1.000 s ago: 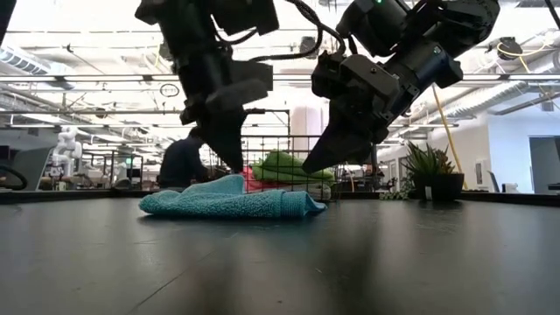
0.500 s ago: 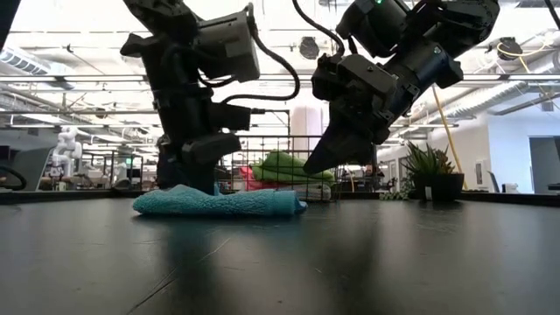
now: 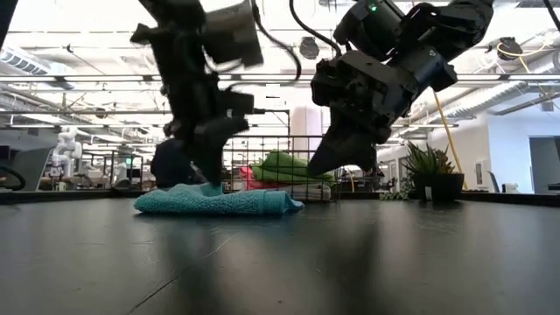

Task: Fold microfiber towels
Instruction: Fold the blue microfiber cloth, then put the blue microfiber cloth into the wire basket

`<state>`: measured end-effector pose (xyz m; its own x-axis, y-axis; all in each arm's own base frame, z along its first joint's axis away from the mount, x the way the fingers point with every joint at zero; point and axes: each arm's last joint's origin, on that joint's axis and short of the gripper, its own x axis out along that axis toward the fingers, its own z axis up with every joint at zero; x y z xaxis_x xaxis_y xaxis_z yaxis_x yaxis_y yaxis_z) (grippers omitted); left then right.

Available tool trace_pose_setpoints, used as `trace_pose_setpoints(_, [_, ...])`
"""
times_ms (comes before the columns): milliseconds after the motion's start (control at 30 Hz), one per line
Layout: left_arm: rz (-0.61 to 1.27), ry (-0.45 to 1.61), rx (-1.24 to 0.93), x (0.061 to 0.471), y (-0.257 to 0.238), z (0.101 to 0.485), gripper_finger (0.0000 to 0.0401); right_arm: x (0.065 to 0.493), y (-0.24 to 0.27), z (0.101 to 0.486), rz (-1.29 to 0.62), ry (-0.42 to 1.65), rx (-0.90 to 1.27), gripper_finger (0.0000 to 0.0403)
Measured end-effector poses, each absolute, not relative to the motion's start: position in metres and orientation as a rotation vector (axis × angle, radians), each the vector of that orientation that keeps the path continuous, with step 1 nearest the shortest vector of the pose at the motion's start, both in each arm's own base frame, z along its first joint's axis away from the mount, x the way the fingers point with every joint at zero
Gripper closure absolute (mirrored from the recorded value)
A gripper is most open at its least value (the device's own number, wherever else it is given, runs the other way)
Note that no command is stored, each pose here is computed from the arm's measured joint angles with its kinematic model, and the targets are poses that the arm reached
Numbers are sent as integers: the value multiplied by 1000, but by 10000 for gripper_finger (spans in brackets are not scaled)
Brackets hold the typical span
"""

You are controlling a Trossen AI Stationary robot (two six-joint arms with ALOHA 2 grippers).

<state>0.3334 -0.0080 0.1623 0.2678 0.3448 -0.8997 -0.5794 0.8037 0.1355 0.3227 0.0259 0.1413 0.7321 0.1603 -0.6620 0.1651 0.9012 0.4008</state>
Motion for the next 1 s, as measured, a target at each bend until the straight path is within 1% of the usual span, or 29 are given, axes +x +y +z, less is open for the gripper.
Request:
trace_pose_setpoints(100, [641,1124,-252,330,-3,179,383,327,20,147,6,748,475,396])
trace_pose_setpoints(200, [657,1090,-286,323,1,201,383,337,14,160,56,726,468,383])
trace_pose_setpoints(333, [735,1069,-387,305,4,221,396,354,9,187,115,719,338,365])
trace_pose_setpoints(467, [824,1127,-463,289,5,226,393,363,4,213,135,768,239,355])
trace_pose_setpoints(567, [835,1187,-511,284,4,224,368,364,3,223,140,816,213,353])
trace_pose_setpoints(700, [808,1204,-552,285,-3,223,319,359,4,227,143,877,199,353])
trace_pose_setpoints(767, [820,1190,-569,285,-7,223,294,354,4,229,141,905,201,353])
trace_pose_setpoints(900, [897,1141,-673,285,-11,223,246,345,4,236,141,939,198,353])
trace_pose_setpoints(1000, [940,1081,-760,285,-16,216,214,338,2,246,151,924,171,353])
